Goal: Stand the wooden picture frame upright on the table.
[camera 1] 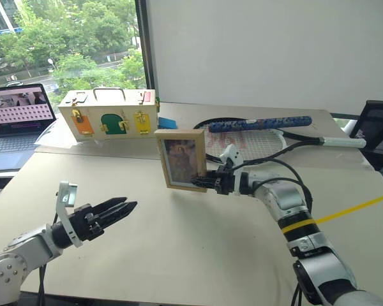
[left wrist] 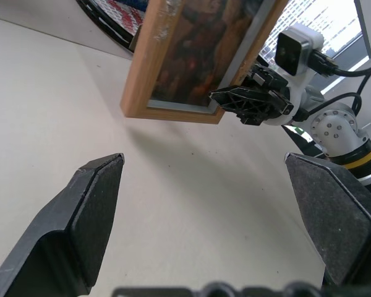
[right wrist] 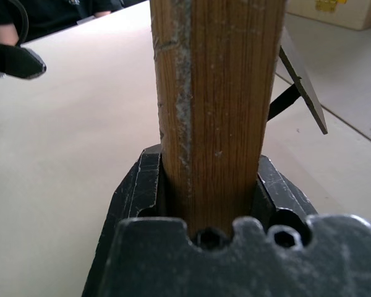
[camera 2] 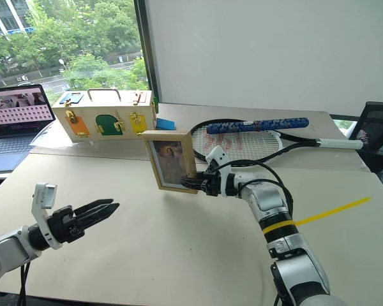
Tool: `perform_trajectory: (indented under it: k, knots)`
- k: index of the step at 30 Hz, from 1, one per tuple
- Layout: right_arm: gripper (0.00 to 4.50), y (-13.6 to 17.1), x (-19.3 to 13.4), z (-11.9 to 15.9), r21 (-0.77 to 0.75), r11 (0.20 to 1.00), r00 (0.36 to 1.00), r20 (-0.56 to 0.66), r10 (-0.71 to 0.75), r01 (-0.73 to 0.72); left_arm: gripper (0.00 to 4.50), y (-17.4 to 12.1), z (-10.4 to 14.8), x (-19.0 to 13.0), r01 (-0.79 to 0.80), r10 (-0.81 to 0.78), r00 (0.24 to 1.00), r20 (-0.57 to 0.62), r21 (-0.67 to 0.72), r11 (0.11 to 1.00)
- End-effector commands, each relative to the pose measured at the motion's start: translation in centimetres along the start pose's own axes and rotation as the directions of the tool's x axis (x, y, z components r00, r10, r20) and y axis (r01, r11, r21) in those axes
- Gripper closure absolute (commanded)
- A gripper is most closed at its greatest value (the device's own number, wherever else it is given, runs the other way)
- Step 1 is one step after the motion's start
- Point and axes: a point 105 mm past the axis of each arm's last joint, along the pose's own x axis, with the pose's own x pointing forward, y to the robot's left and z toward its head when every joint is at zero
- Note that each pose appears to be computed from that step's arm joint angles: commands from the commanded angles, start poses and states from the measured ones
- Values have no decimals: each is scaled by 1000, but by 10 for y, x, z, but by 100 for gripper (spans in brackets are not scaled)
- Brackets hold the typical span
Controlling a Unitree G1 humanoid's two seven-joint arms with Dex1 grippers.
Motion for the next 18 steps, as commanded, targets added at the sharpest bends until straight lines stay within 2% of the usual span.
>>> perform_trajectory:
  k: [1,5,18]
  knots:
    - [324,1,-3,6,163,985,997,53,56,-64,0,-6,5,-5,-15,14,1000,28,55,998]
    - [325,-1,1,-13,198,979,998,30,48,-53,0,-7,-2,-4,-24,24,1000,2,69,997]
    - [325,10,4,-53,170,985,999,-24,20,-16,0,5,-9,3,-38,44,998,-52,122,992]
